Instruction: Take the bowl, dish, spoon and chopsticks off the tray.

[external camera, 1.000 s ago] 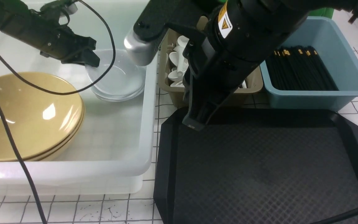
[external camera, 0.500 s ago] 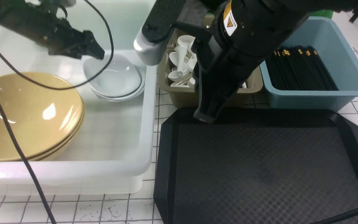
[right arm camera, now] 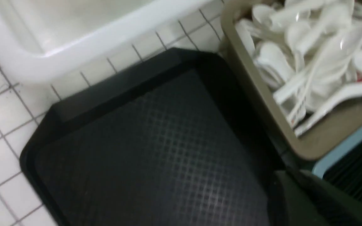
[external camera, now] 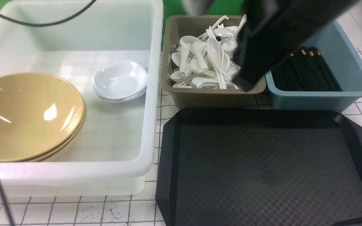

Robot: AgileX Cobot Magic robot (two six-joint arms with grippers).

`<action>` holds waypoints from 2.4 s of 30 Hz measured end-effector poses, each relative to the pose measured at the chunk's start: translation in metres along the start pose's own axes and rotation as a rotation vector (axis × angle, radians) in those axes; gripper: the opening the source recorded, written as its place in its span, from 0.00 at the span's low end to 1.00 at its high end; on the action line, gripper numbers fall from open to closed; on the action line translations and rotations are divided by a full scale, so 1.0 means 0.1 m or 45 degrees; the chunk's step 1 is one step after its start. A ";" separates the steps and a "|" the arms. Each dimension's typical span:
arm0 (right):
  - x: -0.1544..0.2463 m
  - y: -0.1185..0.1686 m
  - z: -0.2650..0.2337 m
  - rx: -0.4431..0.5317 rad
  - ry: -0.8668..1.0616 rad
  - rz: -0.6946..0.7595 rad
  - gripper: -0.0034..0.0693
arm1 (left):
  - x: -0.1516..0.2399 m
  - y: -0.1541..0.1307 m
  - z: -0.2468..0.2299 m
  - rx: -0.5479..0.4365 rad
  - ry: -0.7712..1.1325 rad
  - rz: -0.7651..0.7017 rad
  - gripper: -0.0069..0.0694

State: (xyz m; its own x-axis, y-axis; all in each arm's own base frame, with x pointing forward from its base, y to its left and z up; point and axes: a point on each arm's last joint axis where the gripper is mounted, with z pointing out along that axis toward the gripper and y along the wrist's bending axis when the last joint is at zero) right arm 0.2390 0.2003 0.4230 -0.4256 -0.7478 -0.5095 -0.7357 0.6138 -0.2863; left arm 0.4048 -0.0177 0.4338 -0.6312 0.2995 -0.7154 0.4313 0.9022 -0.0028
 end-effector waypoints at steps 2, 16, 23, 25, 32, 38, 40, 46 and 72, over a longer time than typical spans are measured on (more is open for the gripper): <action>0.21 -0.03 -0.05 -0.012 0.015 0.041 0.11 | 0.05 -0.16 -0.15 -0.035 0.037 0.052 0.09; 1.35 0.38 -0.34 -0.064 -0.560 0.228 0.11 | 1.04 -0.70 -0.82 -0.195 0.174 -0.051 0.08; 1.78 0.53 -0.40 -0.049 -0.848 0.313 0.11 | 1.87 -1.06 -1.19 -0.221 -0.037 -0.070 0.08; 1.86 0.56 -0.42 -0.054 -0.910 0.343 0.11 | 2.12 -1.15 -1.27 -0.226 -0.070 -0.069 0.08; 1.94 0.57 -0.49 -0.043 -1.020 0.374 0.11 | 2.80 -1.39 -1.45 -0.268 -0.200 -0.040 0.08; 1.94 0.57 -0.50 -0.037 -1.041 0.378 0.11 | 3.17 -1.49 -1.46 -0.309 -0.344 -0.023 0.08; 1.94 0.57 -0.50 -0.037 -1.041 0.378 0.11 | 3.21 -1.50 -1.46 -0.314 -0.374 -0.019 0.08; 1.94 0.57 -0.50 -0.037 -1.041 0.378 0.11 | 3.30 -1.51 -1.43 -0.319 -0.391 -0.018 0.08; 2.31 0.60 -0.21 0.101 -1.065 0.472 0.11 | 3.30 -1.52 -1.43 -0.320 -0.393 -0.017 0.08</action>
State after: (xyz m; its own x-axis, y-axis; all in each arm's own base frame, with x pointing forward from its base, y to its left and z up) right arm 0.0850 0.0592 0.3053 -0.0847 -0.0915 -0.9922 -0.5768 0.8165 -0.0260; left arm 0.0389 -0.0113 0.2980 -0.3959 0.2144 -0.8929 0.2291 0.9647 0.1301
